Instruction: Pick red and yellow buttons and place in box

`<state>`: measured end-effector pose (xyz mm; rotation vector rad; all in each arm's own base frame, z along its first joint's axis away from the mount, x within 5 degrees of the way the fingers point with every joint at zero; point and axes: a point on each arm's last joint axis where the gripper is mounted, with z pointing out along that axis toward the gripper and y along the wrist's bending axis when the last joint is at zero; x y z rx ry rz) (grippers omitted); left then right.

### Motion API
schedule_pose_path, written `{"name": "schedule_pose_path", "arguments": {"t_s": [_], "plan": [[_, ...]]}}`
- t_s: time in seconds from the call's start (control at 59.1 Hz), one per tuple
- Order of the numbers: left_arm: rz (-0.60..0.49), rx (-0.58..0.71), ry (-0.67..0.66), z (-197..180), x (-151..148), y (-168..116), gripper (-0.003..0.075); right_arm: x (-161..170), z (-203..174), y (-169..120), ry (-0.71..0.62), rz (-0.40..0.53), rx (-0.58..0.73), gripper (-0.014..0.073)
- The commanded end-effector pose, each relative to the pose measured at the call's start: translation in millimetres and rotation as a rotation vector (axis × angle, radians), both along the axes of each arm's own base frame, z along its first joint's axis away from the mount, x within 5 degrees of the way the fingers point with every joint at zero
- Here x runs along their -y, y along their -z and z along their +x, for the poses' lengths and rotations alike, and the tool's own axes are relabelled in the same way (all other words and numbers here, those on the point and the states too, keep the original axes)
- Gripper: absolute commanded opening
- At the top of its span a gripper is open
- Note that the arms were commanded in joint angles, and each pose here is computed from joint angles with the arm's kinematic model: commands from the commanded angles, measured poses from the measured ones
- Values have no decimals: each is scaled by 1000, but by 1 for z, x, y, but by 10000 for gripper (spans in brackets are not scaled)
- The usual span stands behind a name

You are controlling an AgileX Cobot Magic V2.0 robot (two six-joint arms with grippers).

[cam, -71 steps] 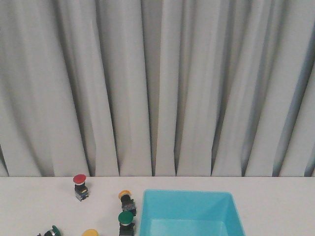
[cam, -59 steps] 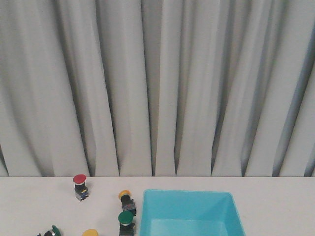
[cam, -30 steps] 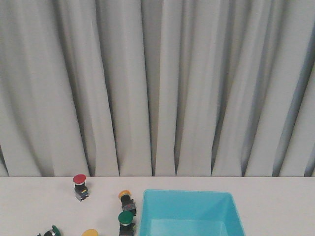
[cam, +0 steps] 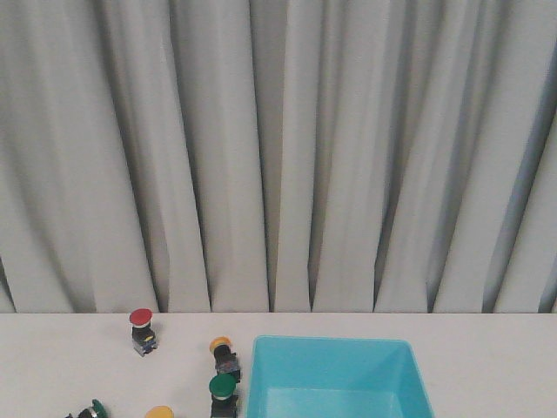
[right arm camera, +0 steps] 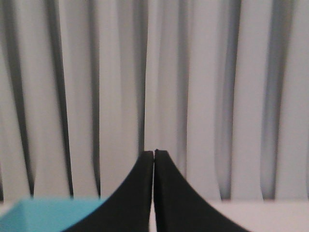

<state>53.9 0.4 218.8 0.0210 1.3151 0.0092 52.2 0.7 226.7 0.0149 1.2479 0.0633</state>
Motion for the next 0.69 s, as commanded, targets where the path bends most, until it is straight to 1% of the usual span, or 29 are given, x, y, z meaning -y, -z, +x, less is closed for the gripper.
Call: {"name": "schedule_pose_path", "arguments": {"t_s": [0.0,0.017,0.051,0.085,0.102,0.152,0.203,0.22,0.237,0.254,0.271,0.339,0.406,0.44,0.474,0.542,0.677], "plan": [[32,213,-20,-10,-1,-31,4,1,-19,-45,18,-20,354,-8],[54,235,-23,-11,-1,-34,4,-1,-22,-54,18,-49,397,-8],[137,286,-32,-15,2,-45,4,-4,-26,-71,13,-105,461,-8],[209,329,-38,-17,4,-55,4,-9,-29,-94,3,-185,512,-8],[244,351,-39,-18,6,-60,4,-10,-30,-103,-6,-206,524,-8],[310,390,-38,-17,9,-76,4,-17,-27,-136,-34,-296,544,-8],[360,408,-31,-11,12,-91,4,-23,-16,-166,-66,-364,505,-8],[373,414,-29,-9,13,-95,4,-23,-8,-172,-86,-353,471,-8],[378,418,-25,-6,13,-101,4,-24,-5,-183,-89,-361,460,-8],[377,418,-24,-3,13,-105,4,-24,2,-192,-104,-336,427,-8],[374,419,-21,1,14,-112,4,-24,7,-197,-114,-330,405,-8],[301,409,-1,17,13,-137,4,-24,35,-220,-181,-186,285,-8],[209,412,31,31,13,-163,4,-23,56,-228,-212,-67,198,-8],[182,412,43,36,13,-173,4,-22,62,-231,-220,-31,178,-8],[172,405,46,40,13,-181,4,-23,67,-234,-230,-13,171,-8],[171,376,41,49,13,-194,4,-23,75,-234,-230,-10,155,-8],[174,314,36,60,12,-207,4,-18,82,-224,-168,5,65,-8]]}}
